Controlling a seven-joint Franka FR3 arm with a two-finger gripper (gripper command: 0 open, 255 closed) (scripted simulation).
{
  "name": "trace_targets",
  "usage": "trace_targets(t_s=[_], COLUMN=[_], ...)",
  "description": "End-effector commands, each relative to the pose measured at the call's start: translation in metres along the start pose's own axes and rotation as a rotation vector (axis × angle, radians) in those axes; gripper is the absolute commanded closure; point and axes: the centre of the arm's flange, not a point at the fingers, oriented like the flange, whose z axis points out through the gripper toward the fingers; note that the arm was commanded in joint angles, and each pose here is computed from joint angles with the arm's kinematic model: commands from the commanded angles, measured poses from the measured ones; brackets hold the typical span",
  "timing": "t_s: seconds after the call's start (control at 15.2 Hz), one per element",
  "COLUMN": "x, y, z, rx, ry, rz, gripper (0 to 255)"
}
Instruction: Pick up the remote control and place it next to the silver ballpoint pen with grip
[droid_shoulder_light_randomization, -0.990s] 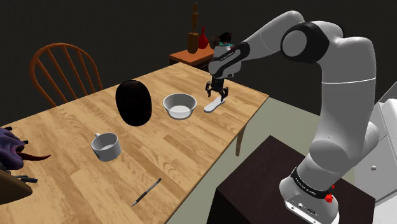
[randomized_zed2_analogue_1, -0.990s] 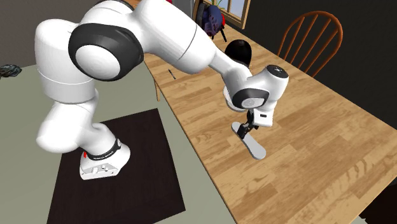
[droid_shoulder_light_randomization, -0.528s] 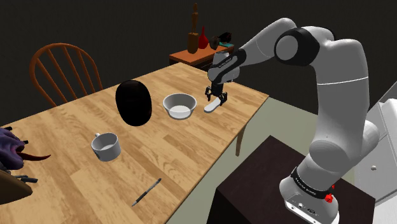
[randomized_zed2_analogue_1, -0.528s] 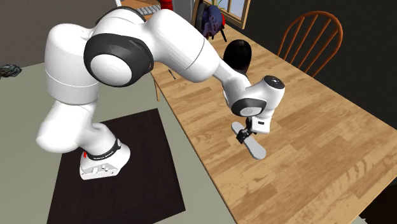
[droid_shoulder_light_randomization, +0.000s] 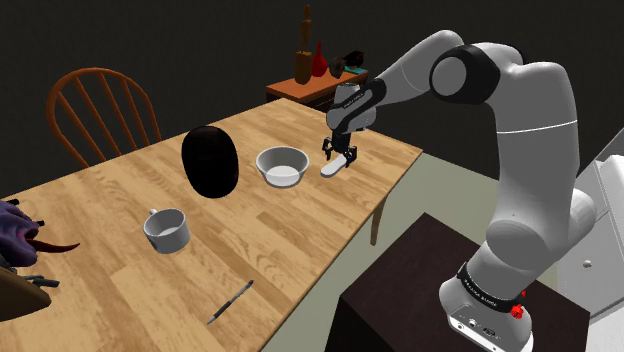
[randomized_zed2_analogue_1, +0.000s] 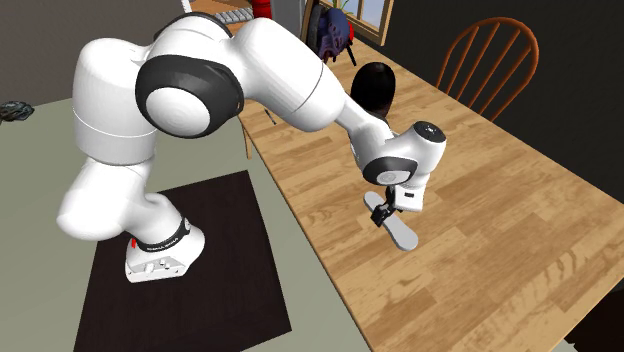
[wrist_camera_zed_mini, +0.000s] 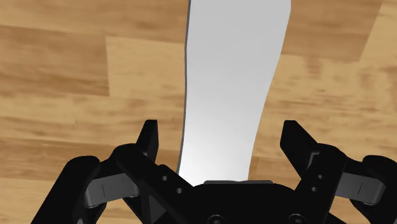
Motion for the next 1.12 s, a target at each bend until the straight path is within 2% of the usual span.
trace_targets(t_s=[0.0, 0.59, 1.06], x=[0.0, 0.0, 0.0], y=[0.0, 0.0, 0.001], z=[0.0, 0.0, -0.037], rx=[0.0, 0.0, 0.0], ry=[0.0, 0.0, 0.0], rz=[0.0, 0.0, 0.0], gripper=[255, 255, 255])
